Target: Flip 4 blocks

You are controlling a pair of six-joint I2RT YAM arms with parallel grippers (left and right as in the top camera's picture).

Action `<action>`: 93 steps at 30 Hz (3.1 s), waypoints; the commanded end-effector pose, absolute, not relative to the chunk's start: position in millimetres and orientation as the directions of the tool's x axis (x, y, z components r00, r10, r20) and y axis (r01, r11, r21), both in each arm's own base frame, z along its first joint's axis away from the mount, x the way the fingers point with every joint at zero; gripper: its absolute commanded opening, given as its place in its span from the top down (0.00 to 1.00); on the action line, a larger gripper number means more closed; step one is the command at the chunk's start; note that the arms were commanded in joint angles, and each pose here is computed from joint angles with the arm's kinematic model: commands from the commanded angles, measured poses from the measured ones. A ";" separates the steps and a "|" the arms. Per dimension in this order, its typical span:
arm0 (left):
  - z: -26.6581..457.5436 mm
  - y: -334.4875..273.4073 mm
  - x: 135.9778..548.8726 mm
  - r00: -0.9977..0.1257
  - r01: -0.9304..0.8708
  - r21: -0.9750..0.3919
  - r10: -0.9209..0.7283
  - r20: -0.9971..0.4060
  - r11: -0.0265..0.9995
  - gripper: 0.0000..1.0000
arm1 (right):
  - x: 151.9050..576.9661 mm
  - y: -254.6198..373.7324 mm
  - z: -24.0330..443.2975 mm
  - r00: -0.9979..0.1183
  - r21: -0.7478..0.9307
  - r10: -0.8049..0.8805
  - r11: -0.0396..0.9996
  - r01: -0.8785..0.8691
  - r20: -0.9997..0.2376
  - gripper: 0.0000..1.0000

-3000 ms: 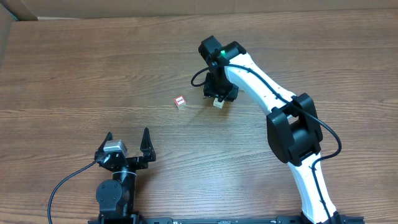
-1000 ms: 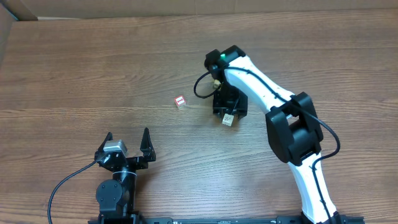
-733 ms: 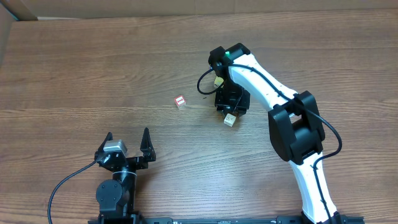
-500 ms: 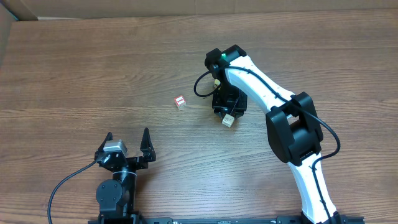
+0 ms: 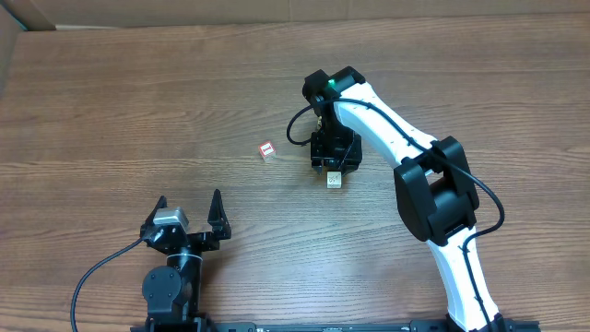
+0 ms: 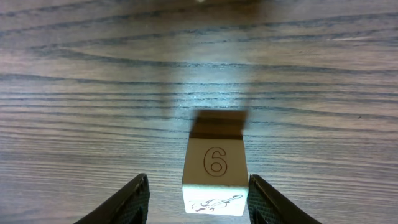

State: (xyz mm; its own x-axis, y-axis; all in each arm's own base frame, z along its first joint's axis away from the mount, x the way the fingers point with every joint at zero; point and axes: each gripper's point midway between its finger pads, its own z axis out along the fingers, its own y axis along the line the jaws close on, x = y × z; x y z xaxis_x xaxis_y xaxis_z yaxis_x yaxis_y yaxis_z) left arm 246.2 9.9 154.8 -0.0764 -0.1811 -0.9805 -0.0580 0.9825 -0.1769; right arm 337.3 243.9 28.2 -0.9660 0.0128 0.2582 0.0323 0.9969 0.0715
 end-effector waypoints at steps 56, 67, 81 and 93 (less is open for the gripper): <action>155.4 6.2 246.1 -0.074 -0.037 -0.159 -0.162 -0.984 0.987 0.00 | 414.8 332.3 128.7 -0.945 0.274 -0.211 0.921 -0.278 -0.250 0.40; 155.4 6.2 246.1 -0.074 -0.037 -0.159 -0.162 -0.984 0.987 0.00 | 414.2 351.7 93.4 -0.932 0.282 -0.236 0.907 -0.313 -0.277 0.39; 155.4 6.2 246.1 -0.074 -0.037 -0.159 -0.162 -0.984 0.987 0.00 | 401.6 374.2 43.0 -0.842 0.105 -0.384 0.886 -0.451 -0.380 0.35; 155.4 6.2 246.1 -0.074 -0.037 -0.159 -0.162 -0.984 0.987 0.00 | 403.2 384.5 34.7 -0.826 0.120 -0.377 0.879 -0.462 -0.420 0.52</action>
